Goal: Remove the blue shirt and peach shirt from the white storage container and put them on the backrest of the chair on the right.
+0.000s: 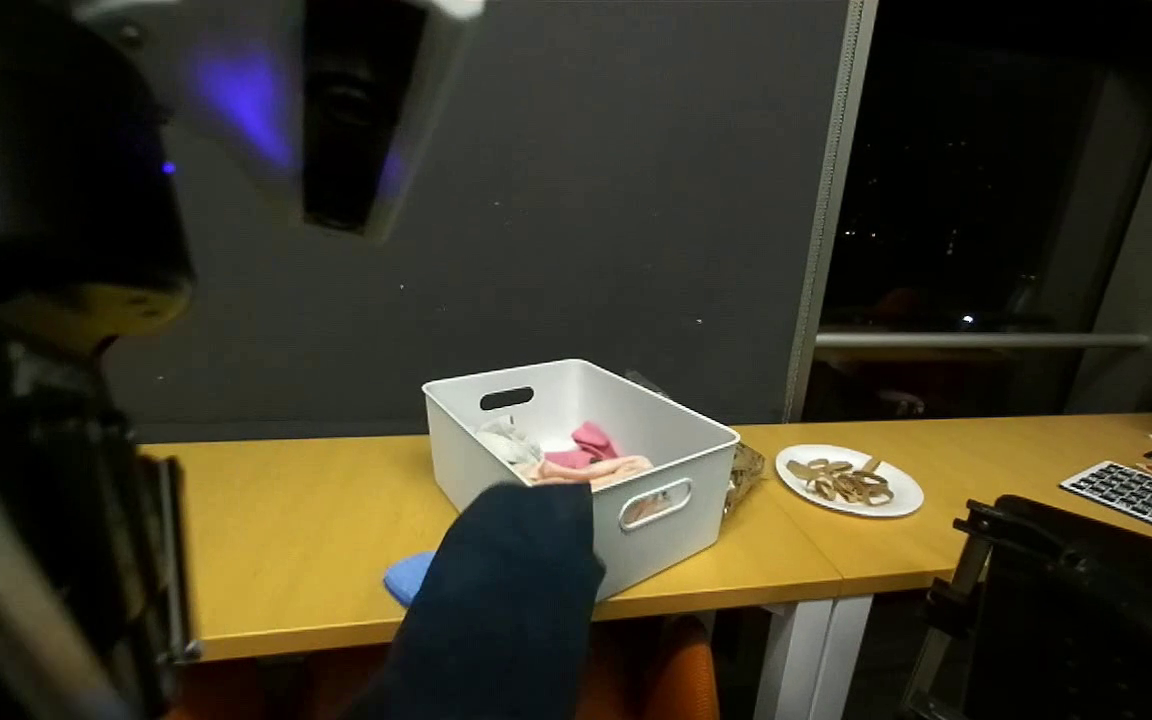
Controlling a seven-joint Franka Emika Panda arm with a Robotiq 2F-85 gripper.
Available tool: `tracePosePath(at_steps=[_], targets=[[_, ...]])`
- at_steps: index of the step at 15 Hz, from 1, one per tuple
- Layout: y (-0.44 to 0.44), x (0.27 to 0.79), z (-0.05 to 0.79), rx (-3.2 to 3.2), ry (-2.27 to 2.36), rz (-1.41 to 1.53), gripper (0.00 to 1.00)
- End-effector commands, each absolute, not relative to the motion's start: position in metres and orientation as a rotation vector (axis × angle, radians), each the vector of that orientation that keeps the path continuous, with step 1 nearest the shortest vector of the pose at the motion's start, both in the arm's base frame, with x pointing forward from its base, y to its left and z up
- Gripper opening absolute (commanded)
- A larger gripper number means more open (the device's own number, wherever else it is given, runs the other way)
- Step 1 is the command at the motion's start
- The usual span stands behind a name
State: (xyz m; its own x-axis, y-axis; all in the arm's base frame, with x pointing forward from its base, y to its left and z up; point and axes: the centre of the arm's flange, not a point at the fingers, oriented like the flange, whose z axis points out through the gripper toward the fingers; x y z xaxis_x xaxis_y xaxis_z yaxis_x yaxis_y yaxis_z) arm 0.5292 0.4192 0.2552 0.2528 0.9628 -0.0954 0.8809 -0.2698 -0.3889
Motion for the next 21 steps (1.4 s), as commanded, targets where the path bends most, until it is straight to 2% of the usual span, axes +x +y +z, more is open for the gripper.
tracePosePath(at_steps=[1,3,4,5,7,13,15,21], targets=[[0.455,0.528,0.242,-2.131,-1.805,0.496,0.03],[0.461,0.527,0.233,-2.093,-1.840,0.480,0.03],[0.464,0.528,0.230,-2.081,-1.850,0.470,0.38],[0.465,0.528,0.229,-2.069,-1.859,0.466,0.40],[0.466,0.532,0.229,-2.054,-1.861,0.449,0.52],[0.457,0.555,0.249,-2.070,-1.874,0.369,0.96],[0.448,0.569,0.261,-2.109,-1.873,0.338,1.00],[0.383,0.620,0.290,-2.353,-1.873,0.249,1.00]])
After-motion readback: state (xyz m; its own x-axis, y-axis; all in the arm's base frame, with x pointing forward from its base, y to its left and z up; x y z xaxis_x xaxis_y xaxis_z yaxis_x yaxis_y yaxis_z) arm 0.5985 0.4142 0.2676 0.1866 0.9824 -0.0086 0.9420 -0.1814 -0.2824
